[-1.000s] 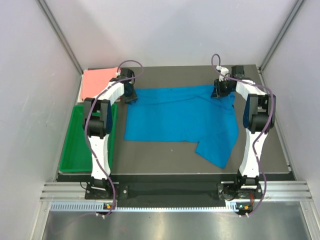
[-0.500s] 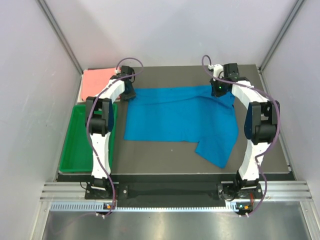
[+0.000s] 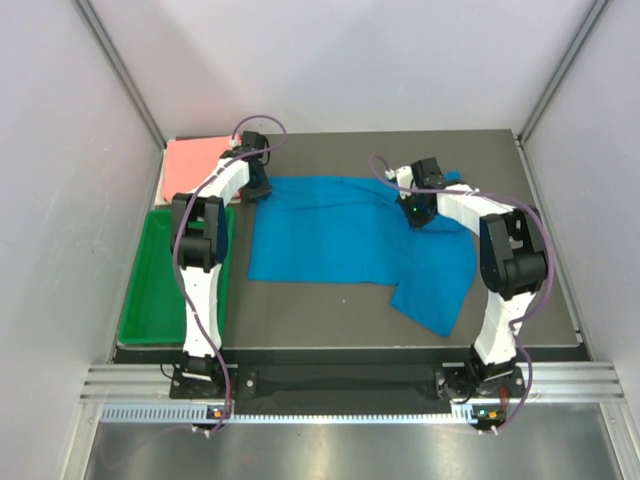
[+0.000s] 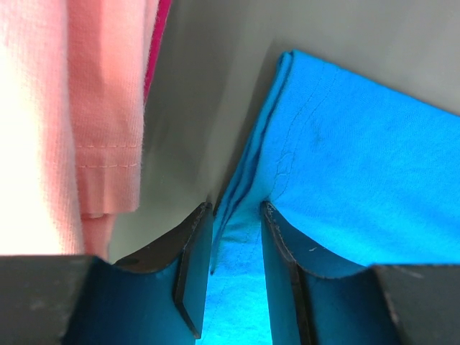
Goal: Fold and stack the t-shirts
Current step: Fold the tshirt
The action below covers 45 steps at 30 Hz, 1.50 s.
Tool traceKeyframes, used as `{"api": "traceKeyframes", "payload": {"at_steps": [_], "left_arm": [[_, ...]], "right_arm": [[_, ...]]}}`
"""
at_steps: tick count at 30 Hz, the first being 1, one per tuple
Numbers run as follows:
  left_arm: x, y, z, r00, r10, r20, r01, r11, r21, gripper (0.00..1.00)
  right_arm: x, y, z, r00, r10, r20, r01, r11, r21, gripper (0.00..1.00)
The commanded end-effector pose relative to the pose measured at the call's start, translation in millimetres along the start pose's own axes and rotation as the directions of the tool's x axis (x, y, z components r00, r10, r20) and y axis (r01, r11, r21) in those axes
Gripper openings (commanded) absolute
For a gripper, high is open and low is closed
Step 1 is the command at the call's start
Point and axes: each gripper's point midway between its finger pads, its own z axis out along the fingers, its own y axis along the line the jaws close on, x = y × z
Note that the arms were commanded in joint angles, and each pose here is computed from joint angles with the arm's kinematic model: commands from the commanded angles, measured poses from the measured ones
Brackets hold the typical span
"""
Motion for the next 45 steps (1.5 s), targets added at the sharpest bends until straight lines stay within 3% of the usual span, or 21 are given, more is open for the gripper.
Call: {"api": "traceKeyframes", "payload": {"at_steps": [1, 11, 20, 23, 26, 30, 33, 35, 36, 38, 40, 42, 44, 45], "left_arm": [[9, 30, 13, 0.999, 0.012, -0.037, -0.016, 0.994, -0.106, 0.38], [-2, 38, 17, 0.998, 0.05, -0.029, -0.053, 0.988, -0.147, 0.38], [-18, 41, 0, 0.997, 0.08, 0.01, -0.077, 0.984, -0.163, 0.39], [-23, 34, -7, 0.997, 0.078, 0.008, -0.076, 0.989, -0.128, 0.4], [-26, 25, -18, 0.997, 0.076, 0.015, -0.075, 0.994, -0.078, 0.41], [-38, 20, -43, 0.995, 0.081, 0.05, -0.078, 0.996, -0.046, 0.43], [-42, 13, -61, 0.993, 0.089, 0.073, -0.088, 0.996, -0.015, 0.43], [-41, 5, -71, 0.994, 0.087, 0.07, -0.09, 0.995, 0.038, 0.43], [-39, 0, -78, 0.994, 0.085, 0.072, -0.091, 0.993, 0.074, 0.43], [-32, -13, -86, 0.995, 0.079, 0.056, -0.087, 0.985, 0.15, 0.43], [-18, -29, -96, 0.998, 0.065, 0.018, -0.067, 0.964, 0.259, 0.44], [-3, -35, -104, 0.996, 0.087, -0.002, -0.082, 0.948, 0.306, 0.43], [14, -38, -114, 0.989, 0.149, 0.007, -0.145, 0.947, 0.288, 0.43], [21, -39, -117, 0.986, 0.164, 0.001, -0.157, 0.946, 0.283, 0.43]], "right_arm": [[-12, -12, -24, 0.998, -0.007, 0.059, 0.0, 0.993, 0.118, 0.0], [-27, -42, -52, 0.992, -0.003, 0.122, -0.03, 0.963, 0.268, 0.0], [-25, -26, -55, 0.993, -0.024, 0.119, -0.002, 0.977, 0.214, 0.0], [-22, -1, -50, 0.992, -0.048, 0.114, 0.036, 0.994, 0.106, 0.0], [-7, 34, -43, 0.995, -0.071, 0.076, 0.075, 0.996, -0.055, 0.12], [-9, 44, -50, 0.991, -0.053, 0.121, 0.069, 0.989, -0.132, 0.31], [-12, 27, -49, 0.991, -0.004, 0.134, 0.017, 0.995, -0.098, 0.45], [-25, 0, -47, 0.984, 0.059, 0.167, -0.059, 0.998, -0.002, 0.42], [-27, -7, -42, 0.982, 0.077, 0.171, -0.082, 0.996, 0.022, 0.33], [-37, -13, -40, 0.975, 0.111, 0.193, -0.116, 0.993, 0.013, 0.28], [-39, -13, -32, 0.973, 0.144, 0.181, -0.147, 0.989, 0.004, 0.28], [-35, -30, -36, 0.962, 0.218, 0.168, -0.235, 0.967, 0.094, 0.33], [-28, -50, -57, 0.902, 0.397, 0.171, -0.426, 0.882, 0.201, 0.34], [-28, -56, -68, 0.81, 0.546, 0.214, -0.585, 0.777, 0.233, 0.35]]}}
